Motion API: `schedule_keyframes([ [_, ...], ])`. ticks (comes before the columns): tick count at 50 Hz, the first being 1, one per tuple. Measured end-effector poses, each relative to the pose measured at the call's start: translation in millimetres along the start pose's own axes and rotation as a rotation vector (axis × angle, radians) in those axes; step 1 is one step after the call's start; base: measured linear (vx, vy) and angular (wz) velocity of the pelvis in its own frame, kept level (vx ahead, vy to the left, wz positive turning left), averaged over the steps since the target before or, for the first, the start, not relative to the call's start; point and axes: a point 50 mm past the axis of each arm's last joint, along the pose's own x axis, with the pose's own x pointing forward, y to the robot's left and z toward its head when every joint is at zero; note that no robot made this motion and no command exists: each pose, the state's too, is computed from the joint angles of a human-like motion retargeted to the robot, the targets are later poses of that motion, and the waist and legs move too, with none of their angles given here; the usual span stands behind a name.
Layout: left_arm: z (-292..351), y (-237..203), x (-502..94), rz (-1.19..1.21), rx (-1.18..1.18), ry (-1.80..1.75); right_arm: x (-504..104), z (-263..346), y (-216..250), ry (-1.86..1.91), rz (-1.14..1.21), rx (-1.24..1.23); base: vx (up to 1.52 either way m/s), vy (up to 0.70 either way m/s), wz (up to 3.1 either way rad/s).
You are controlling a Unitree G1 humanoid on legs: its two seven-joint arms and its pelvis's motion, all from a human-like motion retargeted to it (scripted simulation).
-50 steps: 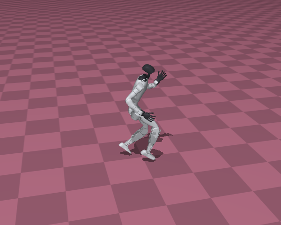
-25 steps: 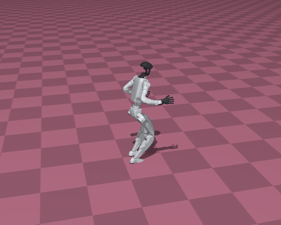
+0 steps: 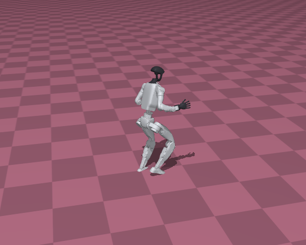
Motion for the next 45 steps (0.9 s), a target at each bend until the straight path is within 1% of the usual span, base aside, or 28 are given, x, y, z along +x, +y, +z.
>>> schedule_keyframes([
  [7,34,-11,20,-0.076,0.098,-0.252,-40,-38,10,0.214,0.294,-0.103,-0.04,0.09,0.64],
  [11,31,-3,17,-0.115,0.224,-0.257,-66,-60,-3,0.364,0.352,-0.178,0.07,0.01,0.26],
  [15,-4,14,-2,-0.170,0.373,-0.075,-105,-91,-20,0.589,0.308,-0.205,0.15,-0.05,0.12],
  [20,-54,29,-40,-0.224,0.457,0.227,-180,-128,-26,0.954,0.194,-0.114,0.23,-0.10,0.31],
  [24,-53,24,-37,-0.239,0.436,0.197,-225,-132,-24,1.116,0.068,-0.010,0.28,-0.12,0.46],
  [27,-28,20,-17,-0.201,0.406,0.039,-230,-124,-29,1.095,-0.041,0.021,0.31,-0.10,0.34],
  [30,4,19,0,-0.145,0.364,-0.146,-211,-113,-43,0.975,-0.145,0.004,0.31,-0.06,0.33],
  [32,19,19,5,-0.112,0.343,-0.226,-183,-104,-48,0.843,-0.197,-0.010,0.35,-0.04,0.23],
  [34,25,19,2,-0.093,0.340,-0.246,-138,-91,-46,0.657,-0.223,-0.009,0.39,-0.04,-0.10],
  [36,22,18,-6,-0.096,0.357,-0.217,-76,-62,-32,0.386,-0.221,0.030,0.47,-0.02,-0.32],
  [38,14,19,-18,-0.130,0.388,-0.147,-10,-5,-8,0.036,-0.185,0.120,0.56,0.01,-0.45],
  [40,5,23,-36,-0.191,0.424,-0.054,29,73,15,-0.337,-0.121,0.256,0.66,0.04,-0.35],
  [43,-2,35,-63,-0.272,0.476,0.075,30,170,36,-0.782,0.015,0.483,0.75,0.09,0.17],
  [45,-2,44,-77,-0.278,0.495,0.136,12,209,42,-0.983,0.116,0.597,0.76,0.10,0.80],
])
